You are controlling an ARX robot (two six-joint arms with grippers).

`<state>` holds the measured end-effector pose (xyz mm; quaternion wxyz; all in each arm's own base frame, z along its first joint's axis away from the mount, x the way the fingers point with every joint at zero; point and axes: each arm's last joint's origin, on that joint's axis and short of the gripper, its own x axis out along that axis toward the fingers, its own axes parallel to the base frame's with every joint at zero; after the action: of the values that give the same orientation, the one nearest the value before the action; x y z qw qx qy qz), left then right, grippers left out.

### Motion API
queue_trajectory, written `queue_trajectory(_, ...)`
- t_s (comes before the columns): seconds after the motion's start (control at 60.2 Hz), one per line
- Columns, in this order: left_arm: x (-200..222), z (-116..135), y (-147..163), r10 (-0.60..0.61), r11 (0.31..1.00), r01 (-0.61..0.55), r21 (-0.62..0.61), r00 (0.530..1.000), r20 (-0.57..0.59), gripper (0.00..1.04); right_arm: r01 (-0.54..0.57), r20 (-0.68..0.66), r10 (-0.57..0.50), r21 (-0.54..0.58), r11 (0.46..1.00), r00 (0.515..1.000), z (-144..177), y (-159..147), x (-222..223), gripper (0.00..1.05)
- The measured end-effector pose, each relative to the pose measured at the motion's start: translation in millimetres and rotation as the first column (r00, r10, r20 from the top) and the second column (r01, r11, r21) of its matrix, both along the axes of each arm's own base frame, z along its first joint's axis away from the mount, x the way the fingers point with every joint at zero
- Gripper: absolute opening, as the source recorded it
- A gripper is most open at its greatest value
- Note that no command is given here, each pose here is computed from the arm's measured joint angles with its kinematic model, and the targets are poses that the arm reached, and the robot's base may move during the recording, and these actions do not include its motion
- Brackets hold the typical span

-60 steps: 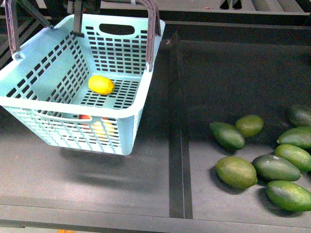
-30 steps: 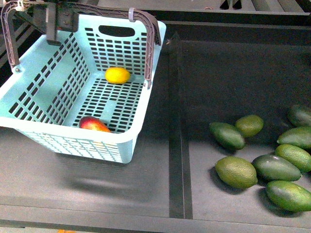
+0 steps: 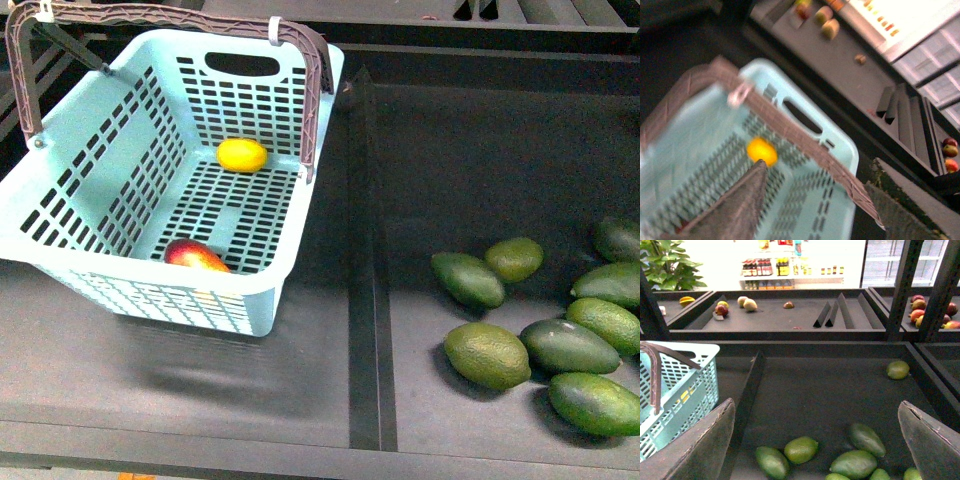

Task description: Pick lemon and mango into basket

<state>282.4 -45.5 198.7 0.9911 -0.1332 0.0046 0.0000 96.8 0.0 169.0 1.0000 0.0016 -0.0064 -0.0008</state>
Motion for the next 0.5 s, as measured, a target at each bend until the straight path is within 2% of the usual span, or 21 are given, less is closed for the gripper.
queue_trajectory(0.05, -14, 2, 7, 0.003, 0.994, -0.007, 0.106, 1.0, 0.031, 0.31, 0.0, 0.0, 0.0, 0.0, 1.0, 1.0, 0, 0, 0, 0.96)
queue_trajectory(0.183, -45, -15, 18, -0.01, 0.975, 0.012, 0.22, 1.0, -0.007, 0.03, 0.0, 0.0, 0.0, 0.0, 1.0, 1.0, 0, 0, 0, 0.96)
queue_trajectory(0.498, -93, -24, 34, -0.009, 0.969, 0.008, 0.248, 1.0, 0.0, 0.03, 0.0, 0.0, 0.0, 0.0, 1.0, 1.0, 0, 0, 0, 0.96)
